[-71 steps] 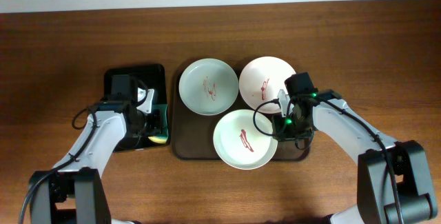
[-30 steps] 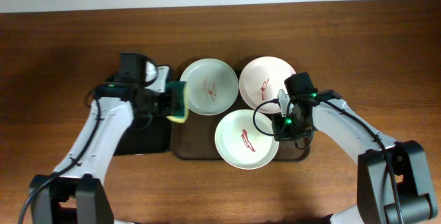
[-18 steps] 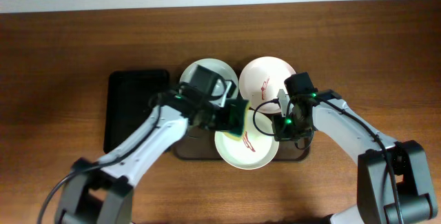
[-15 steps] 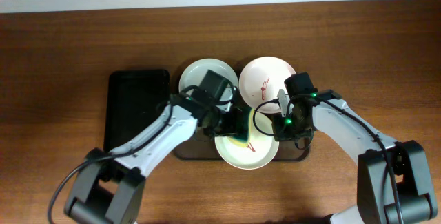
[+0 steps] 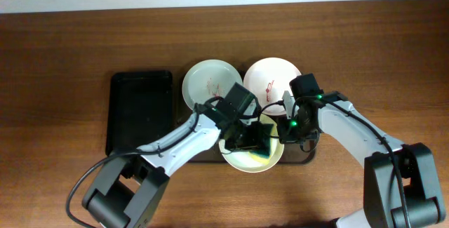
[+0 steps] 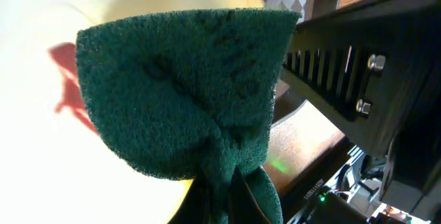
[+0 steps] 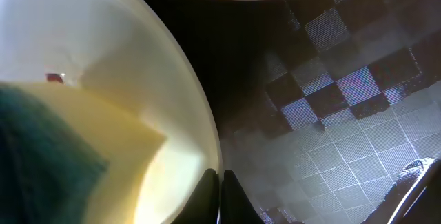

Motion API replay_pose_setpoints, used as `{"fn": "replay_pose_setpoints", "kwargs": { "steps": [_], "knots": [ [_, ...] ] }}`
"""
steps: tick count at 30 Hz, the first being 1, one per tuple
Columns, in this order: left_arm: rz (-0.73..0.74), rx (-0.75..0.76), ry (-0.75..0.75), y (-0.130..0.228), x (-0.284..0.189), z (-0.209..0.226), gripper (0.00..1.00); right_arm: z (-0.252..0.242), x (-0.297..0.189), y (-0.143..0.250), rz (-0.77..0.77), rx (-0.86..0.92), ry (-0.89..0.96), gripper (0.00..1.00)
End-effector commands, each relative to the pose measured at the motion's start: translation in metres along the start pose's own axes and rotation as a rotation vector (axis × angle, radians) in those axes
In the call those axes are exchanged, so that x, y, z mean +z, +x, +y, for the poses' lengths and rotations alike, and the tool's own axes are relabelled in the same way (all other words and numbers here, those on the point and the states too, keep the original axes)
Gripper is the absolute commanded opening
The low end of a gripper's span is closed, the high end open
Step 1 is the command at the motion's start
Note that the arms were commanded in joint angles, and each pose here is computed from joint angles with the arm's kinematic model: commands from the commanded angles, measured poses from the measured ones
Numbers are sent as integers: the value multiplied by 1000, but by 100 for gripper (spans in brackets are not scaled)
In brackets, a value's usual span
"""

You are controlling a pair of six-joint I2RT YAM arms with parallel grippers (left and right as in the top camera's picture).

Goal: Clean dirty plates on tray and stack at the side

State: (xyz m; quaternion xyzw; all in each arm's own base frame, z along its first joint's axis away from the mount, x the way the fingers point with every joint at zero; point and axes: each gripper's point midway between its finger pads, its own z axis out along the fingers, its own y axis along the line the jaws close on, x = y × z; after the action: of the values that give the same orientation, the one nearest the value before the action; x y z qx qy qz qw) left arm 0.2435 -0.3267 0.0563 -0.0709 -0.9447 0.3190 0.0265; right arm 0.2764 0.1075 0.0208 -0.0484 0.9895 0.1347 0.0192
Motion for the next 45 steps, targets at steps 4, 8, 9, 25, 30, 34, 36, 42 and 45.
{"fn": "replay_pose_setpoints", "kwargs": {
  "steps": [4, 8, 9, 25, 30, 34, 36, 42, 45],
  "knots": [
    [15, -53, -64, 4, 19, 12, 0, 1, 2, 0, 11, -2, 7, 4],
    [26, -66, -91, 5, 27, 21, 0, 1, 2, 1, 15, -1, 7, 4],
    [21, -67, -103, 4, 28, 24, 0, 1, 2, 2, 16, -1, 7, 4],
    [-124, -88, -497, -16, -2, 104, 0, 1, 2, 4, 26, 2, 9, 4],
    [-130, -89, -515, -23, -12, 117, 0, 1, 2, 5, 29, 3, 9, 4],
    [-125, -88, -518, -22, -12, 118, 0, 15, 1, 2, 23, -2, -71, 34],
    [-125, -86, -517, -22, -12, 117, 0, 28, 0, -2, 8, -10, -145, 43],
    [-119, -84, -510, -21, -11, 116, 0, 42, -4, -28, -93, -1, -221, 43],
    [-120, -85, -511, -21, -11, 116, 0, 43, -5, -35, -120, -3, -225, 42]
  ]
}}
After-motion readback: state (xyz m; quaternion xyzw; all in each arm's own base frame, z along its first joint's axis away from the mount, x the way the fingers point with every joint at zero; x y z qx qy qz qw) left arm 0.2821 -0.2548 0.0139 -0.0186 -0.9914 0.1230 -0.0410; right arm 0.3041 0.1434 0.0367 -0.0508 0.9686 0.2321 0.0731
